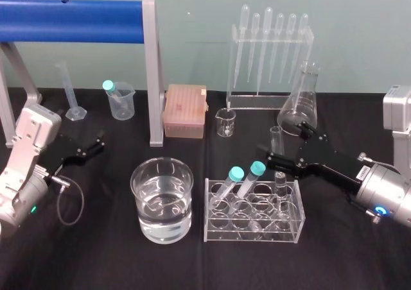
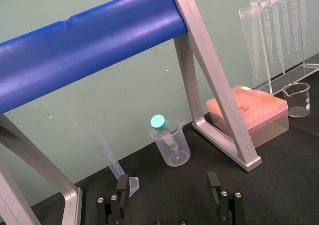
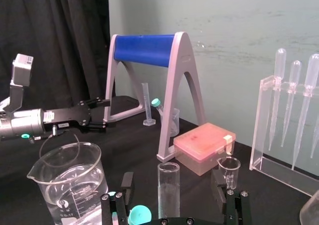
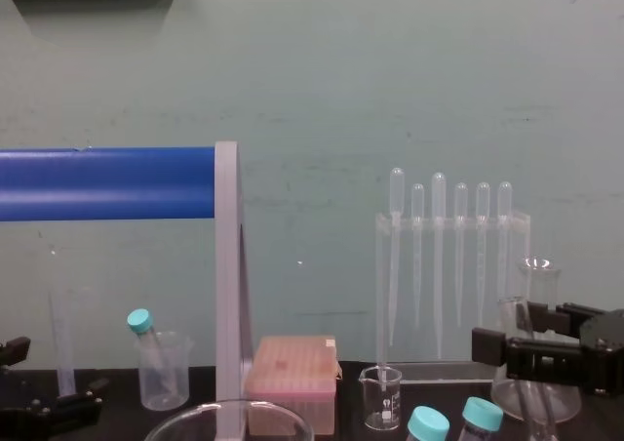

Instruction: Hold the test tube with one hand and immerse one end into the beaker, then return it to the test tube rack.

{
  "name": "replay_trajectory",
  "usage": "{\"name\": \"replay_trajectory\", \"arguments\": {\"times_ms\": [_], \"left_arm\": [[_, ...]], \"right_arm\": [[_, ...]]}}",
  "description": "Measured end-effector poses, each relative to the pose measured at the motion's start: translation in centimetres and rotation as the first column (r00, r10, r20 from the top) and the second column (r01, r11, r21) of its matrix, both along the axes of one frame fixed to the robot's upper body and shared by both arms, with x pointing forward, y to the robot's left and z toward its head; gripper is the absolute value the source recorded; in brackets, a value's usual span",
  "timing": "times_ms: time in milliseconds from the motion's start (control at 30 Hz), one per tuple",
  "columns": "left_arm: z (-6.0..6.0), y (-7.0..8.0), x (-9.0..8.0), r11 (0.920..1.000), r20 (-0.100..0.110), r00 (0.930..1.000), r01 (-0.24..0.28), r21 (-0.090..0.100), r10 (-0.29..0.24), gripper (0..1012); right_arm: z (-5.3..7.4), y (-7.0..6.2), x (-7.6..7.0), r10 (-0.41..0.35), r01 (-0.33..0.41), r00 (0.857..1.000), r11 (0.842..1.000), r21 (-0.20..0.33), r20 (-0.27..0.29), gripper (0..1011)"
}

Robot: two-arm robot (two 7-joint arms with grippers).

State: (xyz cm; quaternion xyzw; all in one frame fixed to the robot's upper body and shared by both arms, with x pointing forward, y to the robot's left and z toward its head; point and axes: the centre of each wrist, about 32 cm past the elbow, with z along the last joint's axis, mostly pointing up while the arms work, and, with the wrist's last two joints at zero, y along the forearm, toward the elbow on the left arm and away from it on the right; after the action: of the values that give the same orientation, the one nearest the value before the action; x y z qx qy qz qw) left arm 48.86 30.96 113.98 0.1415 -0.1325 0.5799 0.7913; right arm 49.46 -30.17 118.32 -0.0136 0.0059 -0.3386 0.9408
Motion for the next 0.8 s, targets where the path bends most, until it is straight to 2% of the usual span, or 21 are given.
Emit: {"name": "replay_trajectory", "arguments": {"times_ms": [800], "left_arm": [[0.0, 0.0, 0.0, 1.0, 0.0, 1.0, 0.0, 0.0, 0.0, 1000]], "right_arm": [[-0.26, -0.02, 0.38, 0.001, -0.001, 1.0, 1.0, -0.014, -0.027, 1000]]}}
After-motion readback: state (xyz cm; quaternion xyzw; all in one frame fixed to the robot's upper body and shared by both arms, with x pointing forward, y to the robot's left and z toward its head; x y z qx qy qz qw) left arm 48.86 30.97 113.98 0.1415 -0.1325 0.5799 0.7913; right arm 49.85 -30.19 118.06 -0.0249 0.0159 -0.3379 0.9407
